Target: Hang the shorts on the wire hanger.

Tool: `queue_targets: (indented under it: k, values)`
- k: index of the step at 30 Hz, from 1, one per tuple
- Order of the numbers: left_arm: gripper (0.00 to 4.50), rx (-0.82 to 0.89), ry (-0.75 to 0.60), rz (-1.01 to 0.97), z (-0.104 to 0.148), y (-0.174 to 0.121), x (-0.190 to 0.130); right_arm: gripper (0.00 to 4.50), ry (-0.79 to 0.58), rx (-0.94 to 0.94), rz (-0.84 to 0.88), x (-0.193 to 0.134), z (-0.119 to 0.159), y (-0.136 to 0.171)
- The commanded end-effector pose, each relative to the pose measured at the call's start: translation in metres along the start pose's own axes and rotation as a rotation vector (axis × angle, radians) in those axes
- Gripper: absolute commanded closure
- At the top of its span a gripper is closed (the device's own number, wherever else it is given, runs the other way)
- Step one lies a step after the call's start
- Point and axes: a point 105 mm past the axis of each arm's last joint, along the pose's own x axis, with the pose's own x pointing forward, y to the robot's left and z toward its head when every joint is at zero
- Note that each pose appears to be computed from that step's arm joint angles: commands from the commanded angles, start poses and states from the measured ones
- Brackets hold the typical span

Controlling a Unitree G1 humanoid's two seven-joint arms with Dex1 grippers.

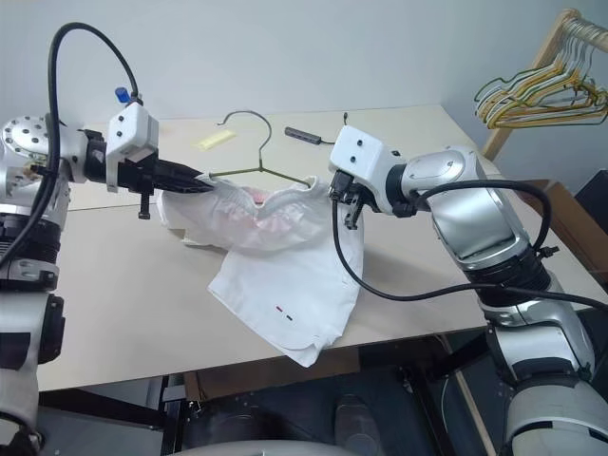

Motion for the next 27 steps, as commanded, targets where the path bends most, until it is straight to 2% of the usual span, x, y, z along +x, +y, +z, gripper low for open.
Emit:
queue_targets:
  k: [1, 6, 12, 21, 24, 27]
  values:
    - [4.50, 0.047, -0.057, 0.020, 0.017, 0.002, -0.008, 3.15, -0.070, -0.037, -0.065, -0.011, 0.017, -0.013]
    - [4.50, 0.041, -0.073, 0.014, 0.021, 0.001, -0.009, 1.41, -0.073, -0.056, -0.018, -0.007, 0.012, -0.007]
    - [4.50, 0.052, -0.076, -0.012, 0.021, -0.003, -0.011, 1.41, -0.103, -0.019, 0.007, -0.001, 0.008, -0.004]
    - [4.50, 0.078, -0.105, -0.034, 0.029, -0.006, -0.011, 1.41, -0.238, 0.126, 0.150, -0.007, 0.022, 0.003]
    - [4.50, 0.096, -0.108, -0.044, 0.029, -0.008, -0.012, 1.99, -0.256, 0.161, 0.173, -0.007, 0.024, 0.003]
    - [4.50, 0.096, -0.122, -0.053, 0.030, -0.010, -0.012, 2.94, -0.251, 0.156, 0.185, -0.006, 0.022, 0.006]
